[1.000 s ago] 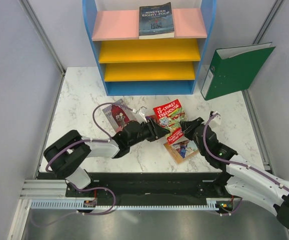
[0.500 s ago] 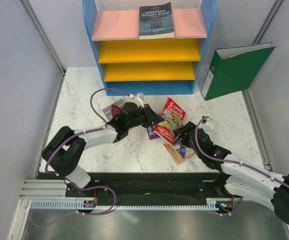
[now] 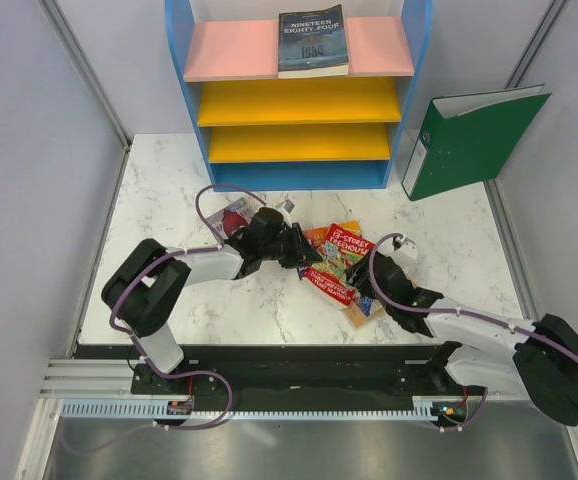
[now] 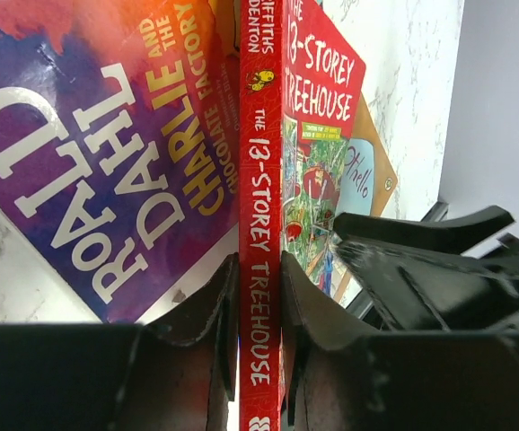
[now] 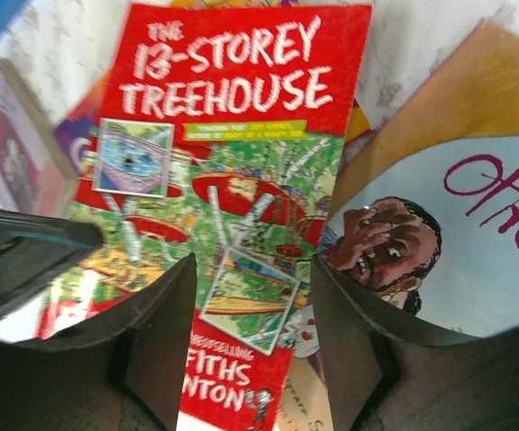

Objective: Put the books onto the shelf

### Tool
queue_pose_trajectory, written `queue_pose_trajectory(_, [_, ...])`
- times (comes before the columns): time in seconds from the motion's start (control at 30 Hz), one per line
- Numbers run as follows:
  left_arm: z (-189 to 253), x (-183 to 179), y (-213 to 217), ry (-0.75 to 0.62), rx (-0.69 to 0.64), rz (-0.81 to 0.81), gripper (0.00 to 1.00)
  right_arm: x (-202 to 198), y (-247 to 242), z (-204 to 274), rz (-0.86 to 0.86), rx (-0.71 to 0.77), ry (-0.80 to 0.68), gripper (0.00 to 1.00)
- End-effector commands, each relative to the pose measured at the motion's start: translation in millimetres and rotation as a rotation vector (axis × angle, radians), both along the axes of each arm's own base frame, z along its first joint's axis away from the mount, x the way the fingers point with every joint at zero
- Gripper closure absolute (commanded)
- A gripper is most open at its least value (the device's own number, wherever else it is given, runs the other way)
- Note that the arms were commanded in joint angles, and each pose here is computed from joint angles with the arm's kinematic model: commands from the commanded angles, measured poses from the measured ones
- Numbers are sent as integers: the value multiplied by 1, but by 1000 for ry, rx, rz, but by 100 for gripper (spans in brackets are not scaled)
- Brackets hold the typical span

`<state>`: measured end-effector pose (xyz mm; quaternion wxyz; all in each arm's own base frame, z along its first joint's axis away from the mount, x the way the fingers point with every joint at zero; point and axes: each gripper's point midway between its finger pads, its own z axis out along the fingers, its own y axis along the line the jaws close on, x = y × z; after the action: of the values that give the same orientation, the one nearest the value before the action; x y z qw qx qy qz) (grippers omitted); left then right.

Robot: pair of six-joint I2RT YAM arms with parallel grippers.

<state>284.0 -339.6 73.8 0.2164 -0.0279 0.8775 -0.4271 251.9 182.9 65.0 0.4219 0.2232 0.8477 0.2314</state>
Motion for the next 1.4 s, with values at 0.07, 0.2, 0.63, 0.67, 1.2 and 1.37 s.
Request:
queue_pose_trajectory(0.07, [12, 0, -5, -26, 20, -68, 79, 10, 16, -8, 25, -2, 25, 44])
queue_pose_trajectory(0.2, [11, 3, 0, -24, 49, -66, 77, 9, 12, -8, 5, 1, 31, 46])
queue_pose_trajectory(0.63, [-5, -18, -3, 97, 87, -187, 50, 10, 29, -20, 58, 27, 55, 84])
queue_pose_trajectory(0.67, [-5, -19, -1, 92, 101, -198, 47, 10, 30, -22, 60, 26, 61, 88])
queue_pose_trajectory(1.2, [-10, -62, 32, 225, 201, -229, 40, 8, 19, -18, 4, 61, 34, 100])
queue_pose_trajectory(1.37, [-13, -69, 37, 245, 204, -213, 44, 8, 18, -18, -3, 63, 33, 100])
